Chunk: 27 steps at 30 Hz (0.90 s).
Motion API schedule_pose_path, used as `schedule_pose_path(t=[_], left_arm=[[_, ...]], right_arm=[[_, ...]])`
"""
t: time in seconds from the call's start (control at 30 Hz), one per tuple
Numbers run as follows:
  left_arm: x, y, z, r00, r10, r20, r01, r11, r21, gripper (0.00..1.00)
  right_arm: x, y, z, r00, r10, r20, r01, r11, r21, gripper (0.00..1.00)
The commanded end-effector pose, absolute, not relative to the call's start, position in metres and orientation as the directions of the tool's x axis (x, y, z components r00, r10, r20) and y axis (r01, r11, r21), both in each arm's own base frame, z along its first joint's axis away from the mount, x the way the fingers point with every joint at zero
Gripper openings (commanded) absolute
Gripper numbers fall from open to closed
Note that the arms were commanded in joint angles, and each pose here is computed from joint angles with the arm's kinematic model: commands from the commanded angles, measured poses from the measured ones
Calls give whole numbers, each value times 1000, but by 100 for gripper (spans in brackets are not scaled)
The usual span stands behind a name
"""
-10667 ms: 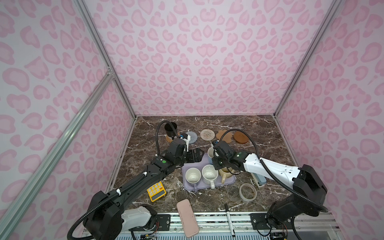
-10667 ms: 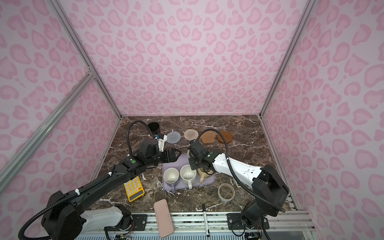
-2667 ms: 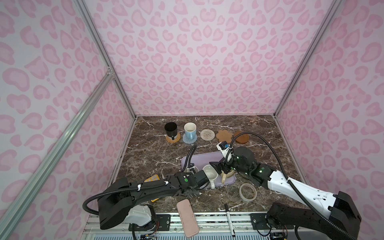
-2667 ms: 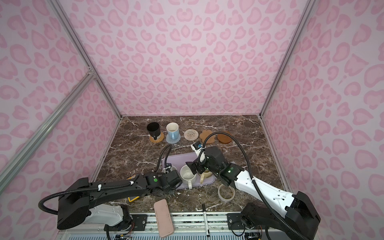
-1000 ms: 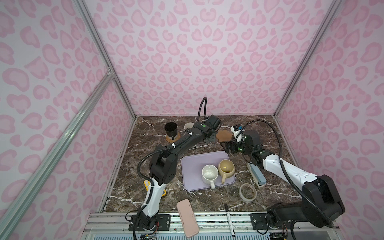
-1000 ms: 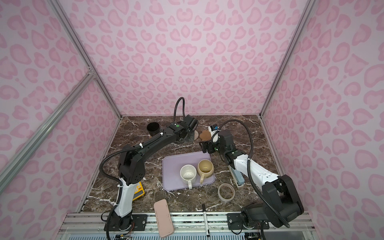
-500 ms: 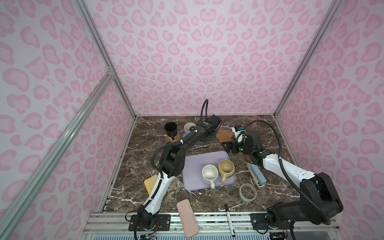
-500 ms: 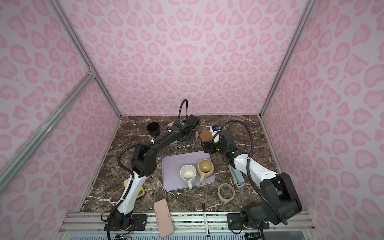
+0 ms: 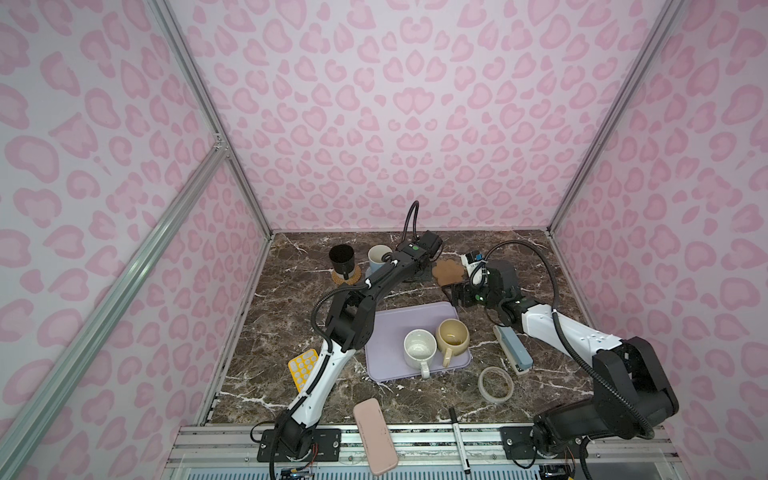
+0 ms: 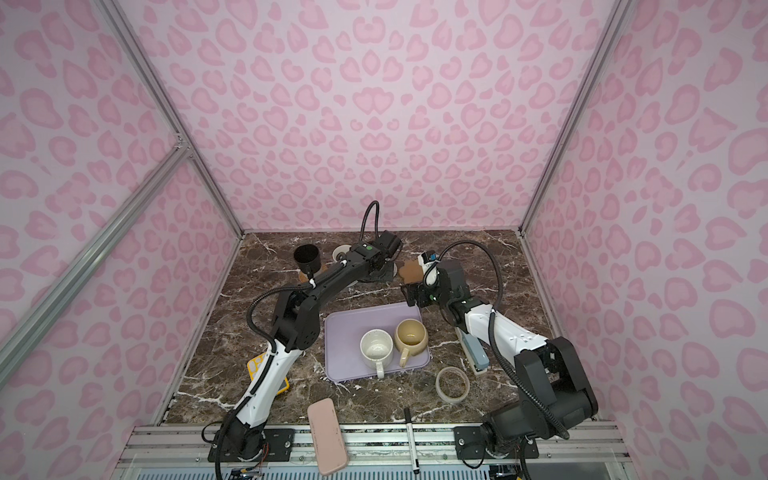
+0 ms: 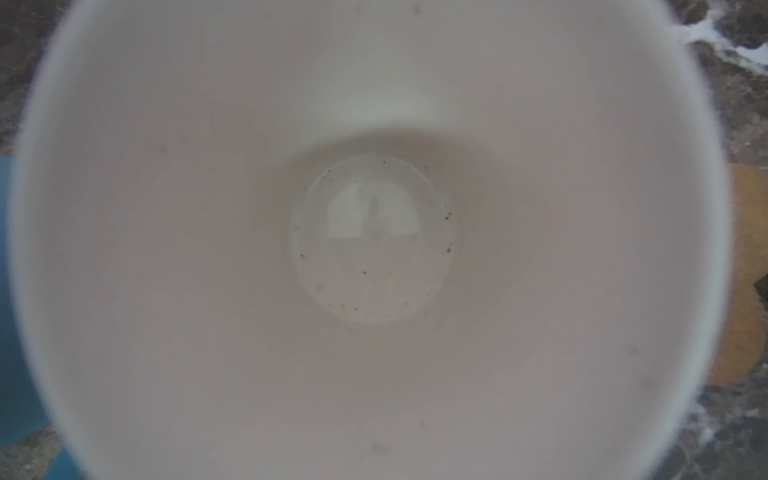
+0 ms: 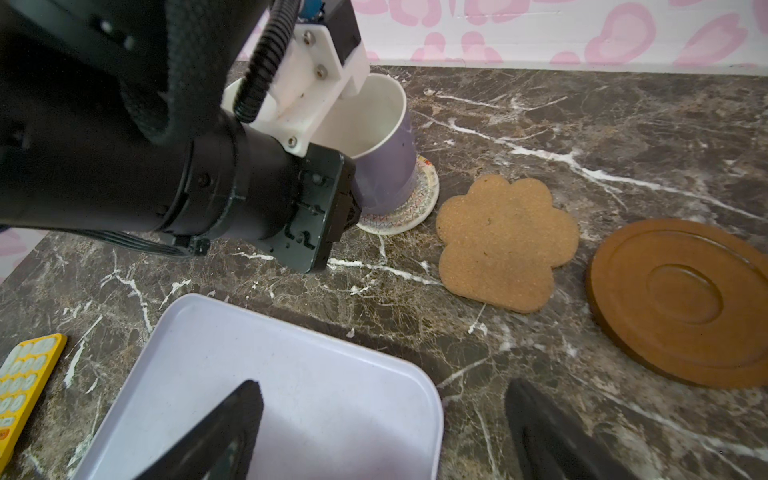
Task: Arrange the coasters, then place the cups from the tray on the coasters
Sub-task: 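Carry the lilac mug with left gripper to the multicolour woven coaster, then lower the lilac mug onto the multicolour coaster and open left gripper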
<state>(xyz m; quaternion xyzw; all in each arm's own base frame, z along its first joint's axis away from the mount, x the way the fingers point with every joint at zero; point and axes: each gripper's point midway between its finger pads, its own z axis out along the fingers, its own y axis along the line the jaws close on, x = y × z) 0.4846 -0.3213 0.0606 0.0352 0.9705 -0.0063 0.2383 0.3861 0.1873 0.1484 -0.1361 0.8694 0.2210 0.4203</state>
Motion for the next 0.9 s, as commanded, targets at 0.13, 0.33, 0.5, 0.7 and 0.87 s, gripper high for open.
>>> schedule_pose_path(t=[0.13,0.33,0.5,0.7,0.87], left_arm=[[492,-328,57,-878,46,-476,68,997,-30,7],[491,-326,61,-877,41,-478,66,997,-34,20],[489,-326,70,-870,35,-491,63,997,-40,38],[483,-321,92,-850,20,-526,49,998,-42,46],[473,-325,138,-786,27,-618,99,992,-83,75]], right_arm=[[389,188,150,-601,-47,-798,-426,864,269,93],[387,187,152,-601,-42,-798,-424,863,274,93],[385,186,156,-600,-29,-799,-421,861,285,93],[383,186,161,-600,-19,-799,-418,859,294,93],[376,187,169,-609,8,-793,-419,846,330,99]])
